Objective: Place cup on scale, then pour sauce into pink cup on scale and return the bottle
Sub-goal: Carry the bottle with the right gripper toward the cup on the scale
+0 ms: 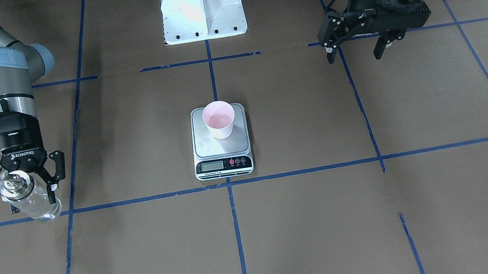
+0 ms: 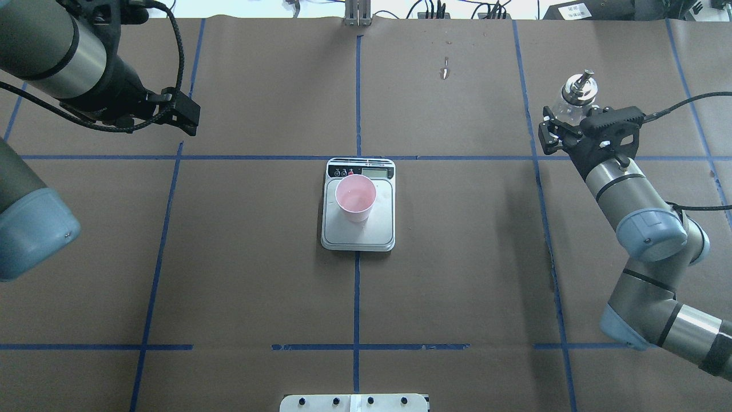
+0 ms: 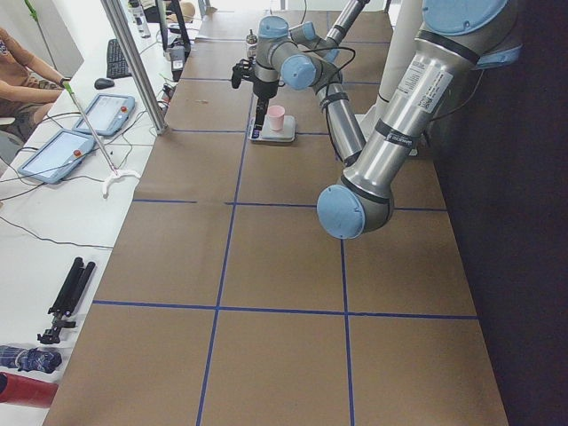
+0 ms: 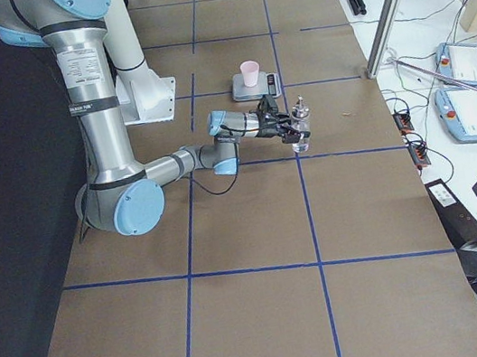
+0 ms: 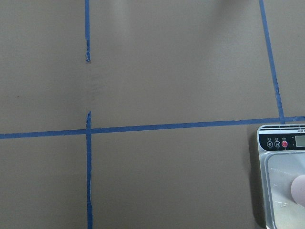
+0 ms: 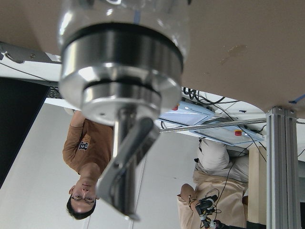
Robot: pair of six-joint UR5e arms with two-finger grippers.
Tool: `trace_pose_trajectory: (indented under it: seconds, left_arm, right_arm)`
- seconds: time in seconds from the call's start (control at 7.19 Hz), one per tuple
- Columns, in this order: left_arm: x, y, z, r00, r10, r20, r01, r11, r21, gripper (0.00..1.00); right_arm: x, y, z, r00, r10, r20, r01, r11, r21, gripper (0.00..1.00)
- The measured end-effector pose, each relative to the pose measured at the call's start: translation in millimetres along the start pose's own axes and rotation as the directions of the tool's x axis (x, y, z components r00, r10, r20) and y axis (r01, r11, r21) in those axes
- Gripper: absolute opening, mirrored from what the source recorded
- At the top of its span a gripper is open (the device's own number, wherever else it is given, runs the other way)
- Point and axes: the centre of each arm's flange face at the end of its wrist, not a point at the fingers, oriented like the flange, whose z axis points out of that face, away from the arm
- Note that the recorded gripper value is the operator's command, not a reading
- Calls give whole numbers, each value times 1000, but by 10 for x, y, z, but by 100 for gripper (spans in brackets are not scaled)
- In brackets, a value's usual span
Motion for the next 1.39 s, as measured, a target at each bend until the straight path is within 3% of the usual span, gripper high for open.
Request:
trace_pose_trajectory:
  seconds: [0.28, 0.56, 1.11, 1.39]
  left_arm:
    - [-139, 34, -84, 1000, 28, 4, -28, 999, 15, 100]
    - [-697, -83, -233, 983, 175, 61, -177, 984, 36, 100]
    - [-2573, -645, -296, 929, 299, 217, -304, 953, -15, 100]
    - [-3485, -850, -173, 929, 312, 201, -317, 948, -7, 100]
  right_arm:
    - [-77, -355, -122, 996, -87, 20, 86, 996, 38, 0]
    - [-162, -587, -207, 978, -208, -8, 208, 978, 33, 0]
    - [-733, -928, -254, 949, -309, -63, 311, 950, 24, 0]
    - [-1226, -941, -353, 925, -370, -82, 373, 927, 30, 0]
